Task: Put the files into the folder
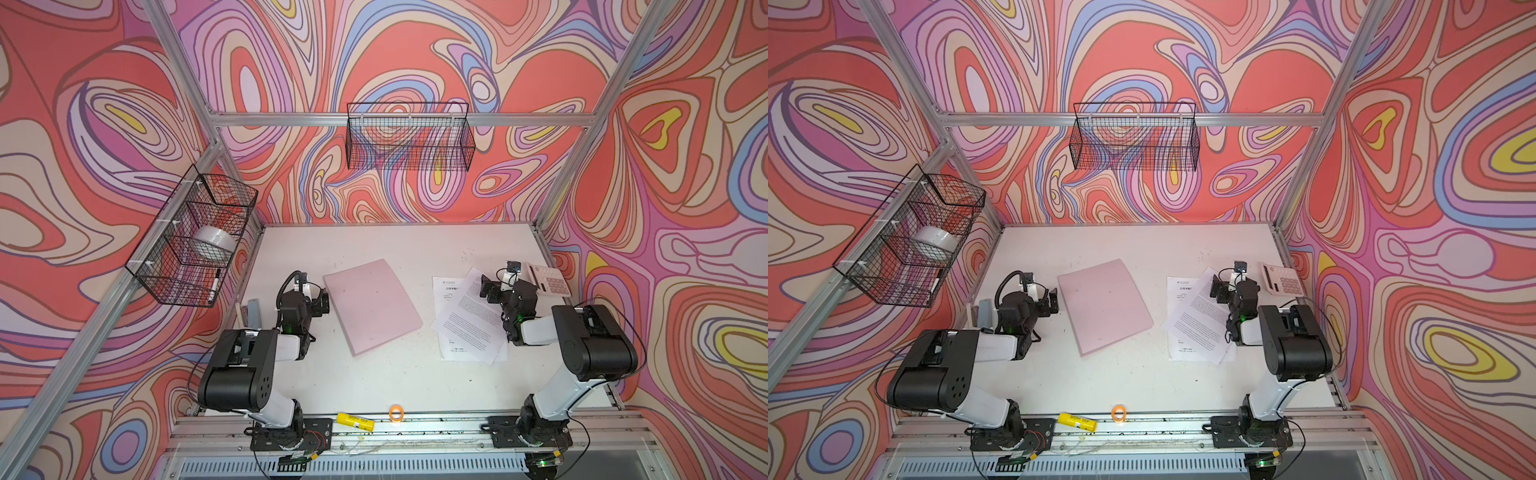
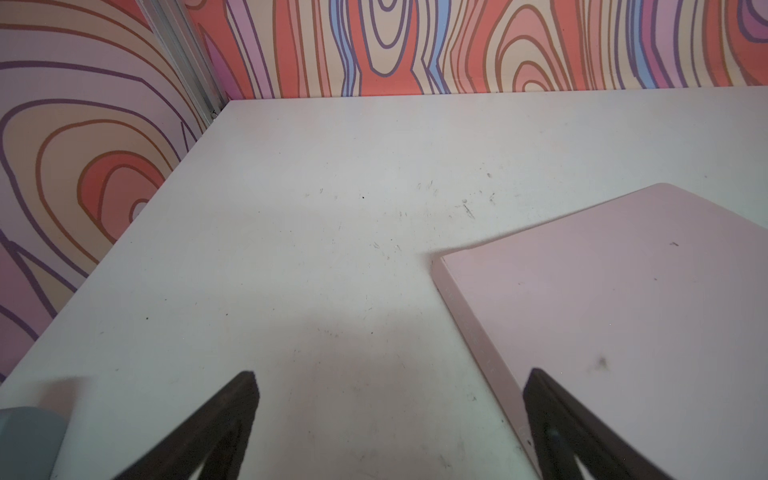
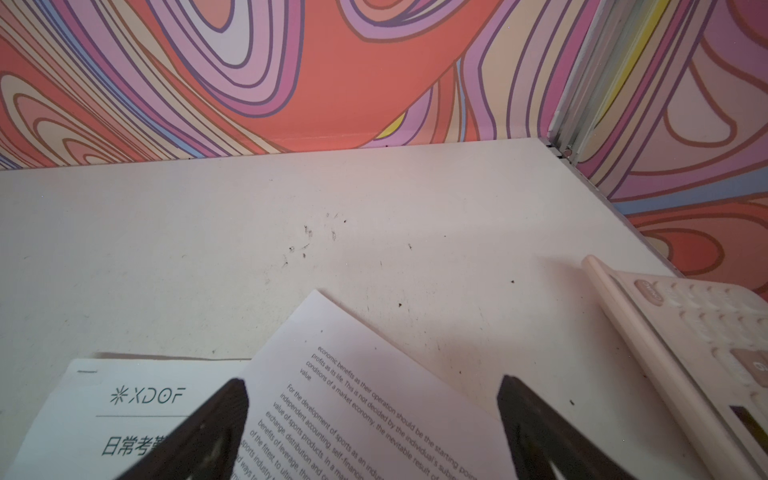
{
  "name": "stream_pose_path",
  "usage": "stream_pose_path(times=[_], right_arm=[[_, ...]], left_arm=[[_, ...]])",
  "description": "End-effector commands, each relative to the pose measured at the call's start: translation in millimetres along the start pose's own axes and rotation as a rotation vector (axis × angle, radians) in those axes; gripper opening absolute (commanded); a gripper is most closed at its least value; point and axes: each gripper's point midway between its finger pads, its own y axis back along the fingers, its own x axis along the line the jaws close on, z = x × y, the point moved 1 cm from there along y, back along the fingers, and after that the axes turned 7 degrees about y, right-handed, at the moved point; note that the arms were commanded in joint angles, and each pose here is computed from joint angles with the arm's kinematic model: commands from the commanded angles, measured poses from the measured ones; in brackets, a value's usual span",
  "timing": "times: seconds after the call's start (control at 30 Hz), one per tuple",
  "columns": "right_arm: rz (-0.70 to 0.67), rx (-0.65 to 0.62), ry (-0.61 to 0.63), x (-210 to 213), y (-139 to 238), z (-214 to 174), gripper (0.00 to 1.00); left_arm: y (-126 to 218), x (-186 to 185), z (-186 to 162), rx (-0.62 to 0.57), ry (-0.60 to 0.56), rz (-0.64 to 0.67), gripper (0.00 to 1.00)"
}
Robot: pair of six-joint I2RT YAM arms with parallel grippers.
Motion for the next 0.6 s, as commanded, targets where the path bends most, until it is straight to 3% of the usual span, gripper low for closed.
stream_pose_path(times=[0.0,0.3,0.47,0.57], right_arm=[[0.005,0.000,-0.002,0.1,0.3,0.5,0.99],[-0.023,-0.008,-0.004,-4.6,0.7,5.1,0.98],[-0.089,0.085,-0.029,-18.6,-4.7,41.6,0.98],[-0.165,0.146,-0.094,-33.1,-5.1,74.5,0.98]], left_arm=[[-2.5,0.0,6.4,-0.011,0.014,-0.003,1.00],[-2.1,-1.0,23.4,0.040,0.016,0.002,1.00],[7.9,-0.8,56.3,0.046,0.043,0.028,1.00],[18.1,9.5,67.5,0.021,0.166,0.105,1.00]])
